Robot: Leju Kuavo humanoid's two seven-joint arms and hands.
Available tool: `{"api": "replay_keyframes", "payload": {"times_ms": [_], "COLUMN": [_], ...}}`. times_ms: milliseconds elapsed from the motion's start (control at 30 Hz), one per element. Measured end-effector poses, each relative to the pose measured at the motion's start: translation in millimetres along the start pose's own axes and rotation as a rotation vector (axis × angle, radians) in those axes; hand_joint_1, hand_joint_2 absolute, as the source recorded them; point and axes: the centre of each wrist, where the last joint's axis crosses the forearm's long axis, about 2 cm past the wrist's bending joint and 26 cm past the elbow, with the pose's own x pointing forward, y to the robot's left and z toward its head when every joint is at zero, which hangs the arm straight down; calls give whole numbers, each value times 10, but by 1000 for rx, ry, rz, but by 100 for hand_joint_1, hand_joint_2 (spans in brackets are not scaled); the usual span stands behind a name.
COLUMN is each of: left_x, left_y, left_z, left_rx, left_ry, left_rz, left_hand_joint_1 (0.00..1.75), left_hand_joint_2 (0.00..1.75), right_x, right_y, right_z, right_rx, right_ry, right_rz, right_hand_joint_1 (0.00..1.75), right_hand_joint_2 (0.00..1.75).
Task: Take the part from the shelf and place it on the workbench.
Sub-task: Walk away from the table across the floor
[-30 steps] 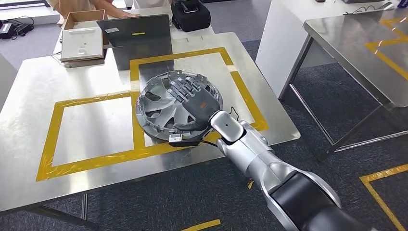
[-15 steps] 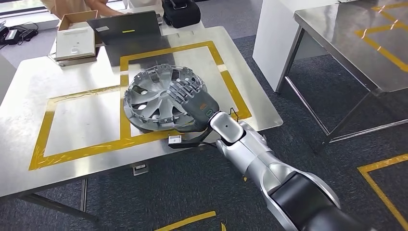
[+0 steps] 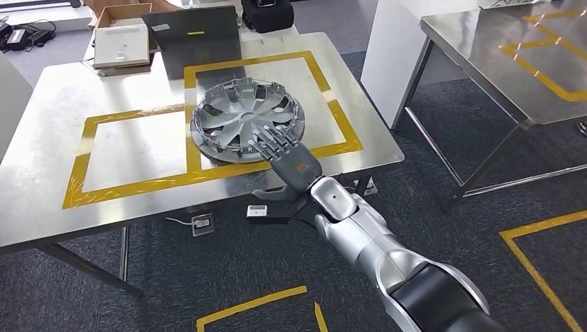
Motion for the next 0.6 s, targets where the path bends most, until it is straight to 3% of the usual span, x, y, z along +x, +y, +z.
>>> {"api": "replay_keyframes", "payload": {"times_ms": [600], "left_x": [-257], "left_y": [152], "left_z": [-69], "left_rx": [37], "left_ry": [60], "left_rz": [-26], "left_hand_joint_1": [0], "left_hand_joint_2": [0], "right_x": [138], "right_y": [296], "right_z": [293], "right_rx": [-14], "right_ry": [80], "right_rz": [-160], "right_hand_joint_1": [0], "right_hand_joint_2": [0]}}
